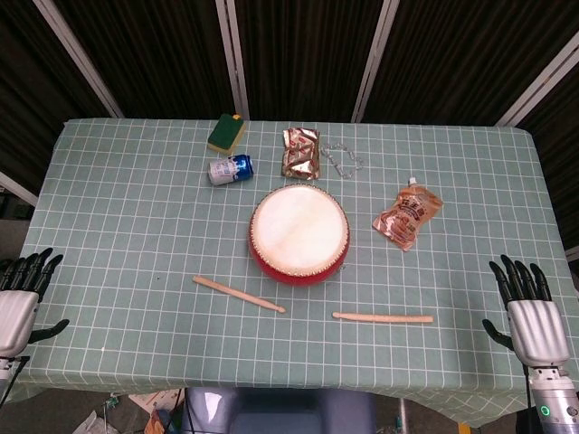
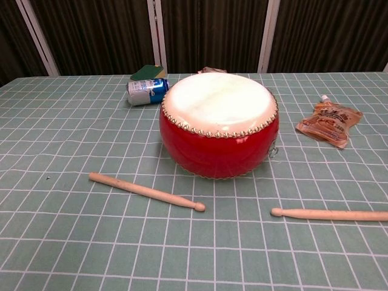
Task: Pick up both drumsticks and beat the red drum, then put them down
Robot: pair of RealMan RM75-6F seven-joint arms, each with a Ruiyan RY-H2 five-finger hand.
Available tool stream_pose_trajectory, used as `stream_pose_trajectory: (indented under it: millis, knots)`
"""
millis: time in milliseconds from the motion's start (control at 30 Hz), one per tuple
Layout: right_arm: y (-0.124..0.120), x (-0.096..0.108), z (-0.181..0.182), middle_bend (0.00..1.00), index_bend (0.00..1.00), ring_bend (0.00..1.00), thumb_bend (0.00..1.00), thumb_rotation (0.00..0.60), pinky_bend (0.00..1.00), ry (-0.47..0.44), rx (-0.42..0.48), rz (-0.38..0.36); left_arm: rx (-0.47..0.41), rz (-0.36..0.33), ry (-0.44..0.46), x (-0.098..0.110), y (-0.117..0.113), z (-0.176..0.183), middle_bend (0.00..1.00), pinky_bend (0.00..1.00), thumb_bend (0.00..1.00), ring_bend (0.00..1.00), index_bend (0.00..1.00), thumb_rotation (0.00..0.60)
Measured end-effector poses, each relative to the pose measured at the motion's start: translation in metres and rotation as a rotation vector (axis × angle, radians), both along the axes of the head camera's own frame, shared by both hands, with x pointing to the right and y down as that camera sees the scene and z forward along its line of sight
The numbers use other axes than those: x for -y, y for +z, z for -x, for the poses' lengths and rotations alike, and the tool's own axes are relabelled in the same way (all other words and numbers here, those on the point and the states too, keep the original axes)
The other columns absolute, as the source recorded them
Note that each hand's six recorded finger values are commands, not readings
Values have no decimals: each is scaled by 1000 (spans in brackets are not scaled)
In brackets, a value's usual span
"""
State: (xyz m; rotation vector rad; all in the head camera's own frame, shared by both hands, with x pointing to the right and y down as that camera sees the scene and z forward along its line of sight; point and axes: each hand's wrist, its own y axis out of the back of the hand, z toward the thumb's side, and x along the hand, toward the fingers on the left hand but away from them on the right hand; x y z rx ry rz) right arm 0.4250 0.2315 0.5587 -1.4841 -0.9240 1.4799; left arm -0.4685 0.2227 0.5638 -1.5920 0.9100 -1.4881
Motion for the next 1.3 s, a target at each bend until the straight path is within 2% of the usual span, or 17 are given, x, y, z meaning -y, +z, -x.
stream_pose_trajectory:
  millis: [667,733,767,800,833,867,900,933,1033,1100,1200,1300]
  knots:
    - [1,-1,1,0,0,0,237,600,0,-2,-2,6,12,25,9,-1,3,0,0,63,0,0,0,600]
    - [1,-1,1,0,0,0,238,600,0,-4,-4,7,17,27,15,0,4,-1,8,113,0,26,0,600]
    - [1,-1,1,0,0,0,237,600,0,-3,-3,8,18,28,17,0,4,-2,39,182,0,74,0,600]
    - [1,-1,0,0,0,0,237,600,0,-2,-2,8,15,29,19,1,4,-3,142,338,4,200,1,600]
    - [1,-2,0,0,0,0,237,600,0,-1,0,9,11,29,25,3,5,-6,307,525,20,371,14,600]
    - [1,-2,0,0,0,0,237,600,0,-1,3,9,10,27,32,5,5,-8,433,637,38,488,34,600]
    - [1,-2,1,0,0,0,237,600,0,-2,5,9,8,23,41,8,5,-11,610,763,73,640,86,600]
    - [0,-2,1,0,0,0,237,600,0,-4,6,8,3,16,55,12,6,-16,742,846,108,753,157,600]
    - [0,-2,2,0,0,0,237,600,0,-8,8,7,-21,22,88,20,10,-31,936,970,171,920,328,600]
    - [0,-1,2,0,0,0,237,600,0,-8,10,8,-32,39,105,25,16,-40,986,997,200,972,395,600]
    - [1,-1,1,0,0,0,237,600,0,-6,13,11,-40,73,140,37,28,-61,1000,1000,232,1000,466,600]
    - [1,0,0,0,0,0,237,600,0,-1,18,14,-32,104,179,49,41,-84,1000,1000,250,1000,490,600]
